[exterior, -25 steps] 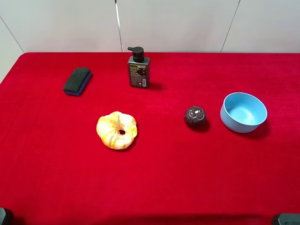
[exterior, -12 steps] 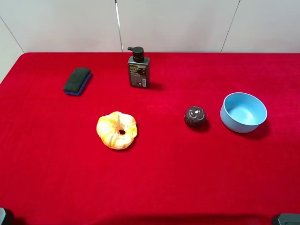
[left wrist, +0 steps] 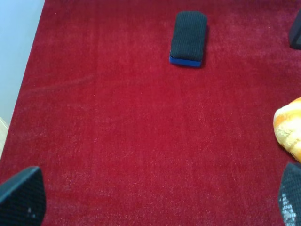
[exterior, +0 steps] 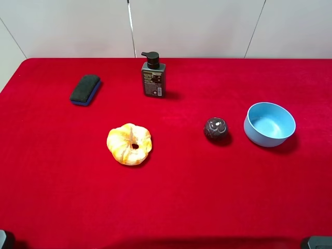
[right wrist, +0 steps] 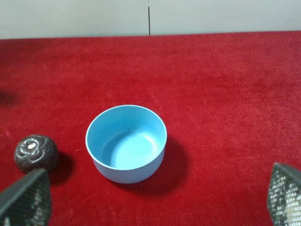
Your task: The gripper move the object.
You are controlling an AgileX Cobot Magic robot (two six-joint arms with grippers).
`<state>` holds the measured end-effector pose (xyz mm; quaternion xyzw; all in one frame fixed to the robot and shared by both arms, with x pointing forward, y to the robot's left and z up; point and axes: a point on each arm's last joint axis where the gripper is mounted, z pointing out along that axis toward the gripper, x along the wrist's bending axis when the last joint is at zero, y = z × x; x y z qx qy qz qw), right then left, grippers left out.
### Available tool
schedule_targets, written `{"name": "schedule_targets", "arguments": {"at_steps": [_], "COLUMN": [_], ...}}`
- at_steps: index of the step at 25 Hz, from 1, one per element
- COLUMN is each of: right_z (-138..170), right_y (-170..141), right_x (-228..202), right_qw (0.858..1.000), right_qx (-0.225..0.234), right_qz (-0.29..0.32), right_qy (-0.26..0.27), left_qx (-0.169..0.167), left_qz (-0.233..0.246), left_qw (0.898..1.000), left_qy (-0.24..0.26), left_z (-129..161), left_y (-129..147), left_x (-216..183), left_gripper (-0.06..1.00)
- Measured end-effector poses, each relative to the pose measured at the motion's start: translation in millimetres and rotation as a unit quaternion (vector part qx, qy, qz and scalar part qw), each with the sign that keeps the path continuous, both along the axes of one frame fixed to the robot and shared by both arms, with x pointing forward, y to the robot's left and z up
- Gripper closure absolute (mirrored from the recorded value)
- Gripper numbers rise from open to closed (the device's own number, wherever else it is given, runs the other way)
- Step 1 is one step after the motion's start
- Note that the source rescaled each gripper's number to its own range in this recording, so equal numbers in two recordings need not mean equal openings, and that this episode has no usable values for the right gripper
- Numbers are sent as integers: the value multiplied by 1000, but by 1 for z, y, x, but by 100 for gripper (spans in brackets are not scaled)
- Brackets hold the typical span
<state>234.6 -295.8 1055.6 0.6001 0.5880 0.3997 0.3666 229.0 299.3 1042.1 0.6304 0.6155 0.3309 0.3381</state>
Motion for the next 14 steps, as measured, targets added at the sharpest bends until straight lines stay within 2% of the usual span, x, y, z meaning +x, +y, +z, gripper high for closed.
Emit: {"name": "schedule_targets", "arguments": {"at_steps": [14], "right_z": [0], "right_y": [0], "right_x": [0], "right_qw": [1000], "right_qx": [0], "right_qz": [0], "right_qy": [0], "left_qx": [0], "left_qz": [0], "left_qw": [1000], "left_qy": [0], "left_z": [0], "left_y": [0], "left_x": [0], "left_gripper": [-6]}}
